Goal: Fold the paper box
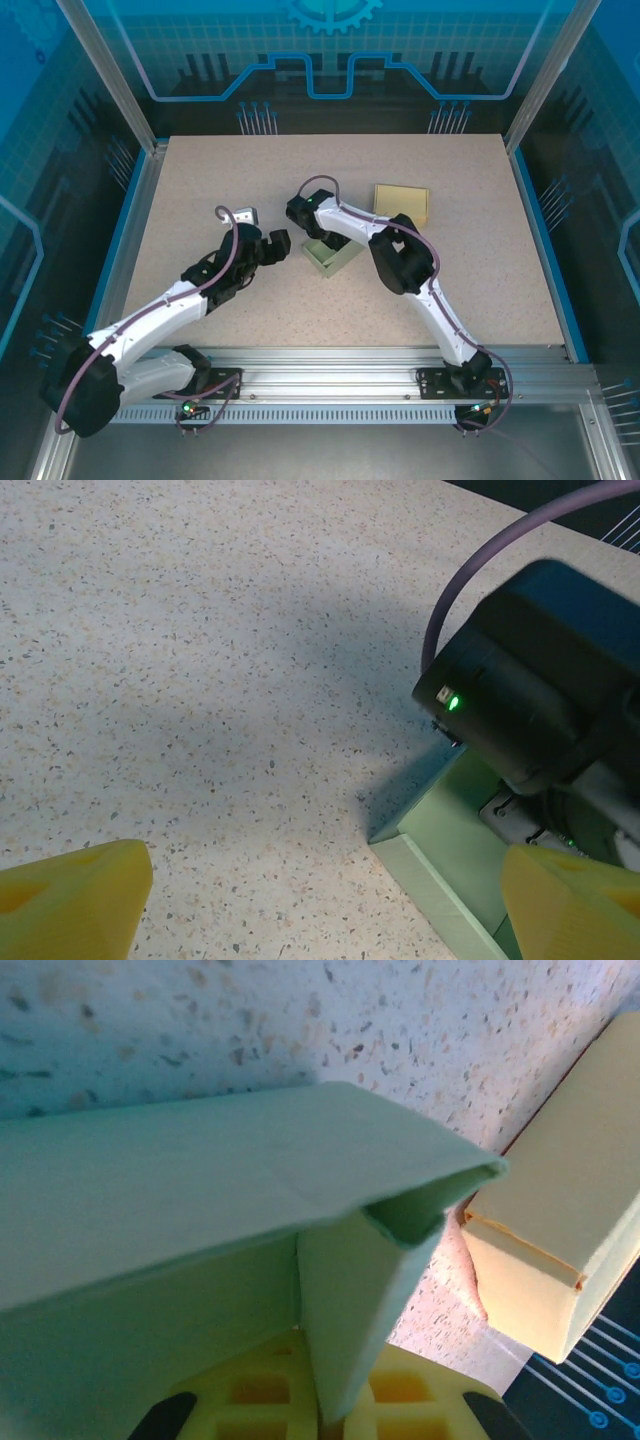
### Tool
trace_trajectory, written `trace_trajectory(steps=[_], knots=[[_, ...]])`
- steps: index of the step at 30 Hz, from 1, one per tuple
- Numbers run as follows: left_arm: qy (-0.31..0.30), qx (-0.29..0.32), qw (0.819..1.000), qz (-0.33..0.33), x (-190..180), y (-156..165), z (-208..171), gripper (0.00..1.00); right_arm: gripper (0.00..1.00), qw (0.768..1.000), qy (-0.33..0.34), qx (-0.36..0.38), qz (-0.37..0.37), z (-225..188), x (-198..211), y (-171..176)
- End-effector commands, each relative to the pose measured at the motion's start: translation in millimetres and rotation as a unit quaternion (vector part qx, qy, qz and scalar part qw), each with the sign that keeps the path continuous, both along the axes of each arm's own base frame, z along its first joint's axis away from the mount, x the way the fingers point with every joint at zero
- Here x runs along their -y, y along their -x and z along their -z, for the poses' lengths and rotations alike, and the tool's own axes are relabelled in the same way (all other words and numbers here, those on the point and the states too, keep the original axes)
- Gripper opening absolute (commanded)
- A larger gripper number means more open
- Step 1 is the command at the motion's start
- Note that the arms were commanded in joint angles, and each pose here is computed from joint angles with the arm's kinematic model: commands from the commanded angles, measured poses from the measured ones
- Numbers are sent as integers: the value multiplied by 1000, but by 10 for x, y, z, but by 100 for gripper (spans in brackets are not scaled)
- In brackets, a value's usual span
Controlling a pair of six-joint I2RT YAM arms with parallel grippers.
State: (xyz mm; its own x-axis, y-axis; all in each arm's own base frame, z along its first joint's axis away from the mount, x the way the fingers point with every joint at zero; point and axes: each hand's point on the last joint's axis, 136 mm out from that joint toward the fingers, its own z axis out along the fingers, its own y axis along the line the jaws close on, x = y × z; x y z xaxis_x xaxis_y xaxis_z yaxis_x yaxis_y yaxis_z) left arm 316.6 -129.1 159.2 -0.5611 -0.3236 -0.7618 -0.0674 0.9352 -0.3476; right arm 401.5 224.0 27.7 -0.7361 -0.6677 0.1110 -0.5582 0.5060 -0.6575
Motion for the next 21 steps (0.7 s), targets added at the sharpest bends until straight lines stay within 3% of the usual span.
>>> trace_trajectory(steps=[1,4,9,13,21], knots=[[4,16,1000,-13,-72,11,-72,91,0,999,-40,-19,-22,552,-210,70],[-1,23,999,-22,-129,32,-109,91,5,997,-63,-7,-33,420,-307,81],[-14,22,999,-23,-180,68,-130,91,36,995,-83,14,-45,72,-402,61],[-28,8,999,-28,-230,95,-58,89,54,992,-105,39,-54,-281,-484,44],[-35,-14,999,-34,-320,97,33,81,66,984,-148,69,-68,-795,-581,65]])
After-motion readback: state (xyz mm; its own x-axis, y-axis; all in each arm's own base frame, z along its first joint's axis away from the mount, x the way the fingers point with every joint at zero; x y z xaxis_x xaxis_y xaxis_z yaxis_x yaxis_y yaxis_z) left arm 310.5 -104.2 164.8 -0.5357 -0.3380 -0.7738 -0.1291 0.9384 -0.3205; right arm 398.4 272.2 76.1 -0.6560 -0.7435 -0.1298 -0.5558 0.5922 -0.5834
